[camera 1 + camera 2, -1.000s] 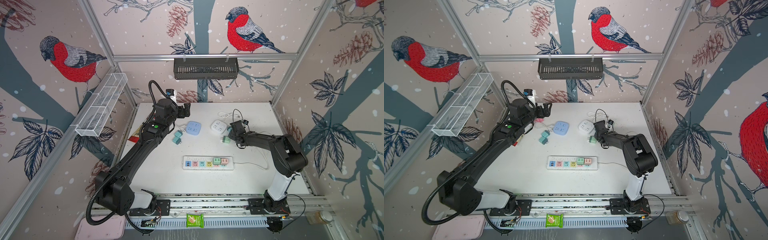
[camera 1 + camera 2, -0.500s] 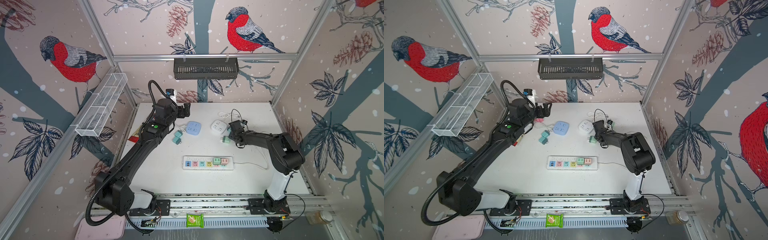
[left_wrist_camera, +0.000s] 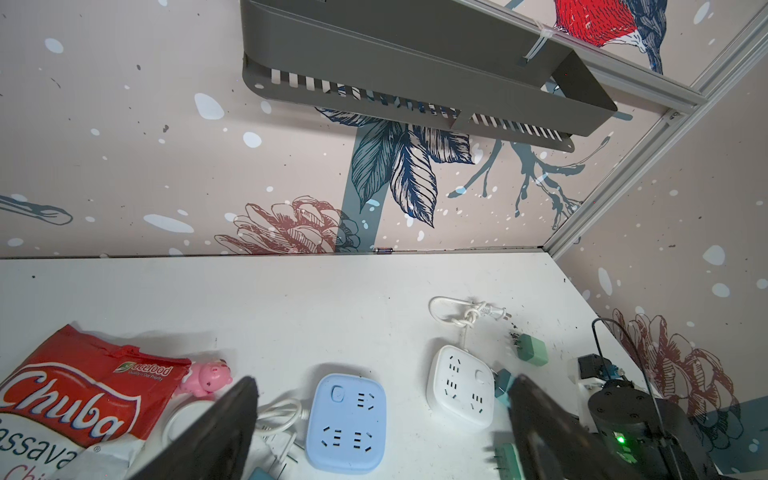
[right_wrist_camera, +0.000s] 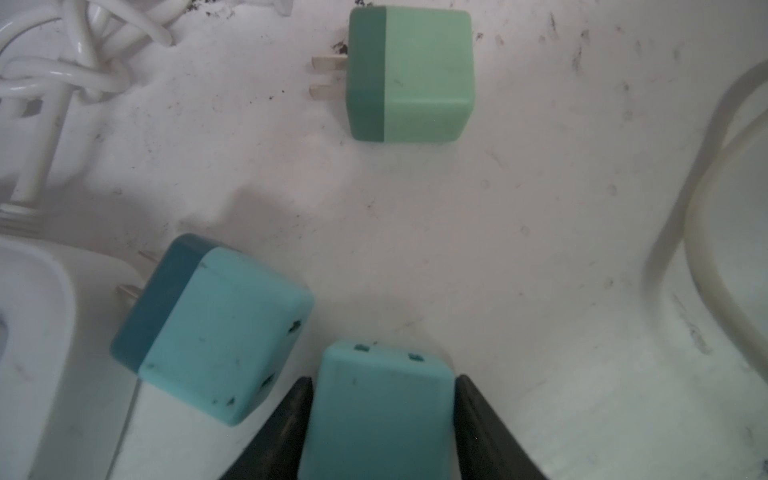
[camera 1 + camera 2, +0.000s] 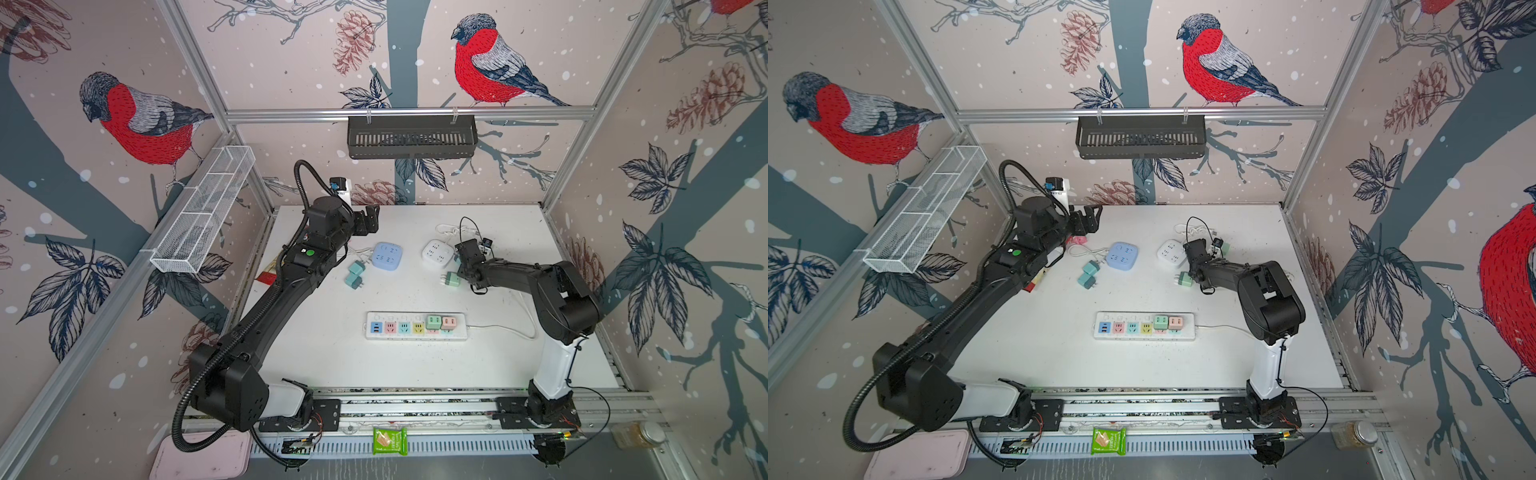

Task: Insert the plug
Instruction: 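Lift the teal adapter with the right gripper while the left gripper approaches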

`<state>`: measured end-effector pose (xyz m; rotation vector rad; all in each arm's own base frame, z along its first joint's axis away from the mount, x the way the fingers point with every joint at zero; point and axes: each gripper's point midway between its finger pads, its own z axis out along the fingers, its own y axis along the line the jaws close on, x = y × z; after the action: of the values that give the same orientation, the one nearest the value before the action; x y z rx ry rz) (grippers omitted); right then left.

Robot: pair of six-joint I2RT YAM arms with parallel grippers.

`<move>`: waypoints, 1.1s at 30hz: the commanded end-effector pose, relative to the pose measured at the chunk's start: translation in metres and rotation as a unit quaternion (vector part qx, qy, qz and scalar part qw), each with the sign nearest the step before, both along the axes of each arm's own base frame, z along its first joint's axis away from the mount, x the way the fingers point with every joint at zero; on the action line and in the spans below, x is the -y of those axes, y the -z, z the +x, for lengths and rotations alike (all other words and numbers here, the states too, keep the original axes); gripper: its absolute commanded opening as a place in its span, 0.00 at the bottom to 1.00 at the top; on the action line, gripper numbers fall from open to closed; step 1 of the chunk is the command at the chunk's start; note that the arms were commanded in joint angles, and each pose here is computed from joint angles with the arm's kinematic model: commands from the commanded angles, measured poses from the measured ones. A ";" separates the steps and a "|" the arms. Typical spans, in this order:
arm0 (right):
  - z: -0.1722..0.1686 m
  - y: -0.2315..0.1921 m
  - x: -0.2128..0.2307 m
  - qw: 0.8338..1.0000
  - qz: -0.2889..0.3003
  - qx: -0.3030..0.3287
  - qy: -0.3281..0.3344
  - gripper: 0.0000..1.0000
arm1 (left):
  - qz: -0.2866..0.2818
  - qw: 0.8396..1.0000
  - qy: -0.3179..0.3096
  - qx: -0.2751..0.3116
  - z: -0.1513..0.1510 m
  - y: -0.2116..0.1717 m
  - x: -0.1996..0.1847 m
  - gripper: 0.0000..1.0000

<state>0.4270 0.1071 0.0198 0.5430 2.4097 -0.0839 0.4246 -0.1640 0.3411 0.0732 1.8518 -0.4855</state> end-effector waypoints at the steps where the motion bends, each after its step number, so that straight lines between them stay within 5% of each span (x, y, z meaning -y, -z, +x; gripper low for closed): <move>1: -0.004 0.006 0.004 1.000 -0.010 -0.017 0.002 0.51 | -0.014 1.000 0.006 0.006 0.001 -0.007 0.001 0.93; 11: -0.004 -0.010 0.009 1.000 -0.014 0.010 -0.002 0.40 | -0.024 1.000 0.006 0.001 0.003 -0.005 -0.002 0.93; 21: -0.018 -0.057 0.020 0.995 0.002 0.101 -0.013 0.32 | -0.026 0.999 0.018 -0.005 0.004 -0.003 0.003 0.93; 33: -0.063 -0.144 0.012 0.948 0.061 0.298 -0.091 0.28 | -0.018 0.996 0.086 0.009 -0.007 -0.011 0.034 0.89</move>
<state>0.3627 0.0863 0.1267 0.3991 2.0130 0.1906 0.4224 -0.1855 0.3430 0.1482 1.8604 -0.6071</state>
